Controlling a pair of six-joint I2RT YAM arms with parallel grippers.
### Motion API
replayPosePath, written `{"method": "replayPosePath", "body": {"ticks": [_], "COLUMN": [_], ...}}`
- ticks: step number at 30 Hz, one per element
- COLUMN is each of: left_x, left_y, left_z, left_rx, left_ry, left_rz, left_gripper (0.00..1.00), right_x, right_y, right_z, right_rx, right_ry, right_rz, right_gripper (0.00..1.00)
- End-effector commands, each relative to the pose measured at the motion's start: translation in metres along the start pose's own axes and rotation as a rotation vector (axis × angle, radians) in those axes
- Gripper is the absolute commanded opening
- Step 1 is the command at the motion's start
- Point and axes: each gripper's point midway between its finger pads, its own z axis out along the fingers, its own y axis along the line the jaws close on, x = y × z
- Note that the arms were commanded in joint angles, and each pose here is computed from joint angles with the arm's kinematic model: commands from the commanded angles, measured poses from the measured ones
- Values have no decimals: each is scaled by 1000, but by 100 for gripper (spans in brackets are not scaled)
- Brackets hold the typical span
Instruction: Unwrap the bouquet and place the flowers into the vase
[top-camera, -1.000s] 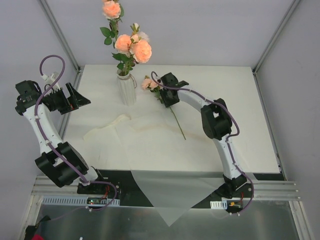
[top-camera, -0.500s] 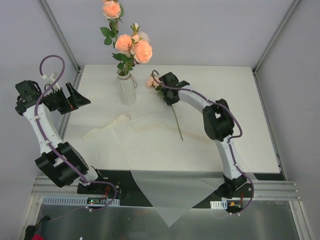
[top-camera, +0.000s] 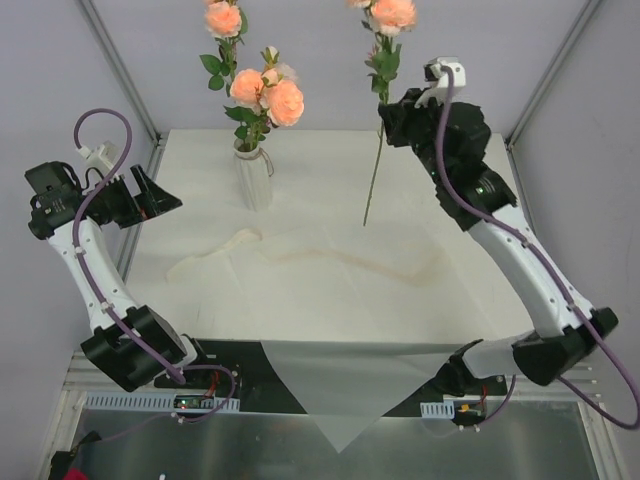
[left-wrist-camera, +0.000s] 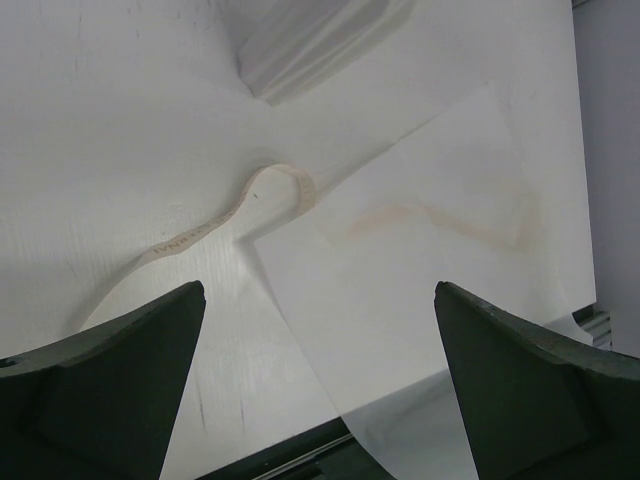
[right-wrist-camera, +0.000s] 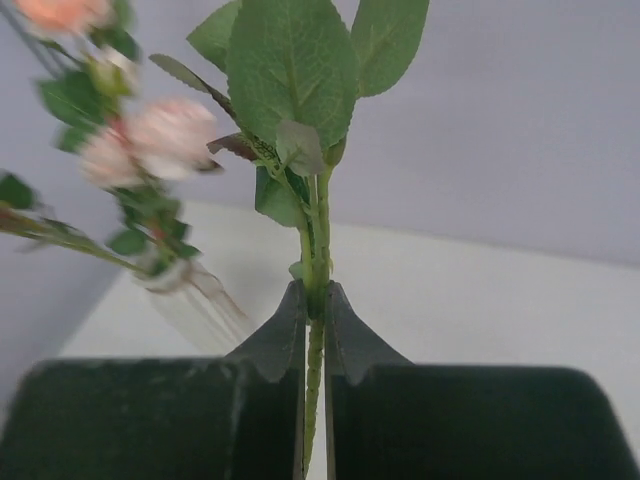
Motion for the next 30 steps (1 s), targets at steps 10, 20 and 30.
{"method": "replayPosePath", "body": {"ticks": [10, 20, 30], "left_x": [-8, -9, -7], "left_y": [-10, 13, 22], "left_z": [-11, -9, -13], "left_rx": [-14, -68, -61], "left_ry": [-21, -11, 8], "left_rz": [-30, -62, -54], "left_gripper": [99, 99, 99], "right_x": [-178, -117, -82], "right_y": [198, 320, 341], "right_z": [-145, -95, 7], "right_rx": [-587, -872, -847], "right_ry": [-706, -811, -869], "right_rz": [-191, -373, -357], "right_gripper": [1, 1, 1]}}
